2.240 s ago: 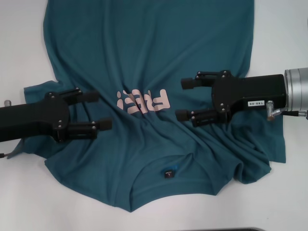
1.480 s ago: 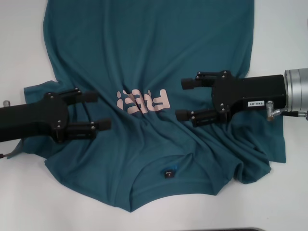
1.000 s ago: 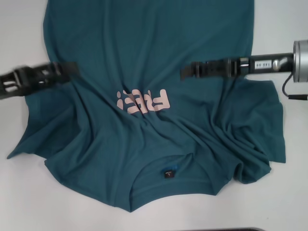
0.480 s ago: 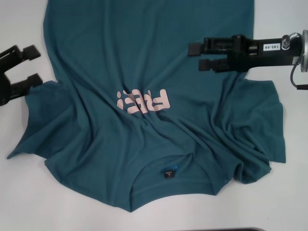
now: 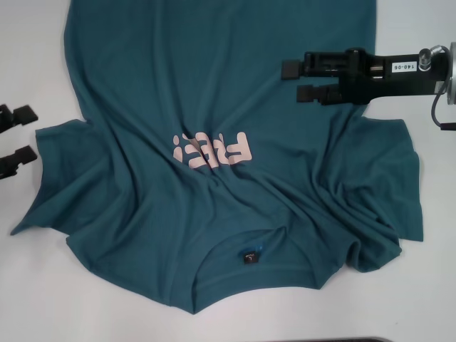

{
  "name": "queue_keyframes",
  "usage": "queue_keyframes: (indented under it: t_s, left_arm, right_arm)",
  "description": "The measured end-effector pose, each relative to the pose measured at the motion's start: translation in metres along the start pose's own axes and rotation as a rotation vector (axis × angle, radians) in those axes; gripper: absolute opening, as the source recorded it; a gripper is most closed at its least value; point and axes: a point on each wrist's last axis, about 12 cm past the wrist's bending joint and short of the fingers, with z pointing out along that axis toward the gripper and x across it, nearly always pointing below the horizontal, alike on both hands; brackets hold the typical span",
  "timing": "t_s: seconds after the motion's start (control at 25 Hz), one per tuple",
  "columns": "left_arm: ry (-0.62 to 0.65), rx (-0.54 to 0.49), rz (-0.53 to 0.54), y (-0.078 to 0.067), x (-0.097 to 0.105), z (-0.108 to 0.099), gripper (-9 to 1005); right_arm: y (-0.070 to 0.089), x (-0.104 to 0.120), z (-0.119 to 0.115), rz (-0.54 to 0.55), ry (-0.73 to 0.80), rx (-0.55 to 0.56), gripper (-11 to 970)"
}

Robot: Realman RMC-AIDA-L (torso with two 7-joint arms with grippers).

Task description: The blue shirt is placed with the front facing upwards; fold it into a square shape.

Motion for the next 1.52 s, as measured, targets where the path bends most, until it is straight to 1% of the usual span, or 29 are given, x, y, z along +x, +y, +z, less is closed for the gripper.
queue_keyframes:
  t_s: [0.24, 0.28, 0.44, 0.52, 0.64, 0.8, 1.28, 1.4, 1.52]
  left_arm:
    - [-0.003, -0.036, 0.003, 0.004, -0.002, -0.004, 903]
    - [-0.021, -0.056, 0.001, 0.007, -0.004, -0.004, 903]
    - [-0.031, -0.074, -0.005, 0.010, -0.003, 0.001, 903]
    - [-0.013, -0.090, 0.009, 0.010, -0.002, 0.004, 903]
    - [0.016, -0.108, 0.061, 0.008, -0.003, 0.011, 904]
    - [0.034, -0.110, 0.119, 0.005, -0.004, 0.016, 904]
    - [0.014, -0.163, 0.154, 0.007, -0.010, 0.017, 904]
    - [0.039, -0.196, 0.162, 0.009, -0.009, 0.023, 903]
    - [0.052, -0.204, 0.168, 0.009, -0.009, 0.027, 901]
  right_arm:
    - [-0.001, 0.001, -0.002, 0.007, -0.005, 0.001, 912]
    - [-0.002, 0.001, -0.003, 0.009, -0.005, 0.002, 912]
    - [-0.002, 0.002, -0.004, 0.014, -0.011, -0.001, 912]
    - [-0.003, 0.002, -0.004, 0.015, -0.012, -0.003, 912]
    - [-0.003, 0.002, -0.004, 0.016, -0.013, -0.002, 912]
    - [-0.003, 0.002, -0.005, 0.016, -0.015, -0.002, 912]
    - [-0.002, 0.000, -0.008, 0.022, -0.038, -0.016, 911]
    - [-0.002, 0.000, -0.008, 0.022, -0.038, -0.017, 911]
    - [-0.002, 0.000, -0.008, 0.022, -0.038, -0.017, 911]
